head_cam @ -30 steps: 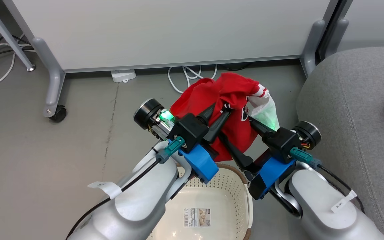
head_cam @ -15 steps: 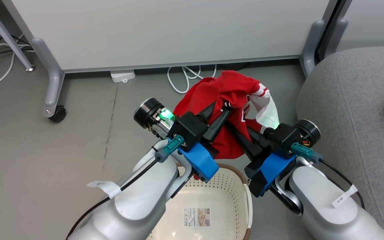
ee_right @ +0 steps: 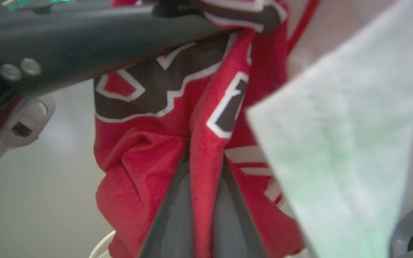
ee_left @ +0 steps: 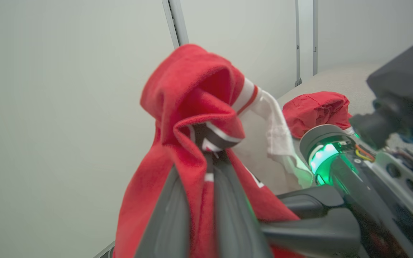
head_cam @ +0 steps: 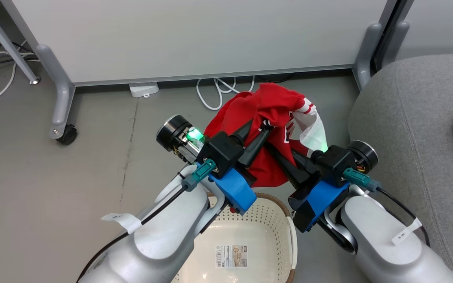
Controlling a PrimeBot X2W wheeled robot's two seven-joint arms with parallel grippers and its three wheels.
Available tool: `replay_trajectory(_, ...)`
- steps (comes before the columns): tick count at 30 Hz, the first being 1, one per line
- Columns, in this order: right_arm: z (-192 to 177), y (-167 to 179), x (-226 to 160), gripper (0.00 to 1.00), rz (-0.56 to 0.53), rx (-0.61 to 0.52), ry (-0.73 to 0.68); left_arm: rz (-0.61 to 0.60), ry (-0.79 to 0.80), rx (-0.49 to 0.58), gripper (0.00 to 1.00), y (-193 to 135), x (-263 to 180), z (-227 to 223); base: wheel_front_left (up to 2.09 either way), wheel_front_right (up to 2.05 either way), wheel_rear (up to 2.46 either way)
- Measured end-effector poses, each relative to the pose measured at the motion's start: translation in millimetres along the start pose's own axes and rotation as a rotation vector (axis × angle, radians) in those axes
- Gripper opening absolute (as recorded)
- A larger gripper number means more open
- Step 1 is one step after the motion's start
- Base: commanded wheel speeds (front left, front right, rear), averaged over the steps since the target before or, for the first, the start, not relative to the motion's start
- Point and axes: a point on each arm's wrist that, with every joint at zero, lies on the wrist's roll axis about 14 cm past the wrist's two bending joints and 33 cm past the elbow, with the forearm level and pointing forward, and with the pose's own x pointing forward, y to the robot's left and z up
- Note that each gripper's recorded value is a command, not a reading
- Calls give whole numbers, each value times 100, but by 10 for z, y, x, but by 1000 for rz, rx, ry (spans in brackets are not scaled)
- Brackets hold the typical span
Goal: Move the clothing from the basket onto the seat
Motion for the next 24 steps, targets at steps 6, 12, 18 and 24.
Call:
replay_trajectory(6,7,-12,6,0,-4,4,-4,14,8,4,100,36,-4,-28,0,0,0)
replay_trajectory(12,-6,-29,12,0,-8,9,-3,22,15,8,100,53,-5,-59,0,0,0)
replay_trajectory(18,2,-48,20,0,-14,11,-7,24,12,14,100,64,-1,-52,0,0,0)
replay_trajectory(24,4,-57,24,0,-19,15,-10,27,10,14,100,78,4,-50,0,0,0)
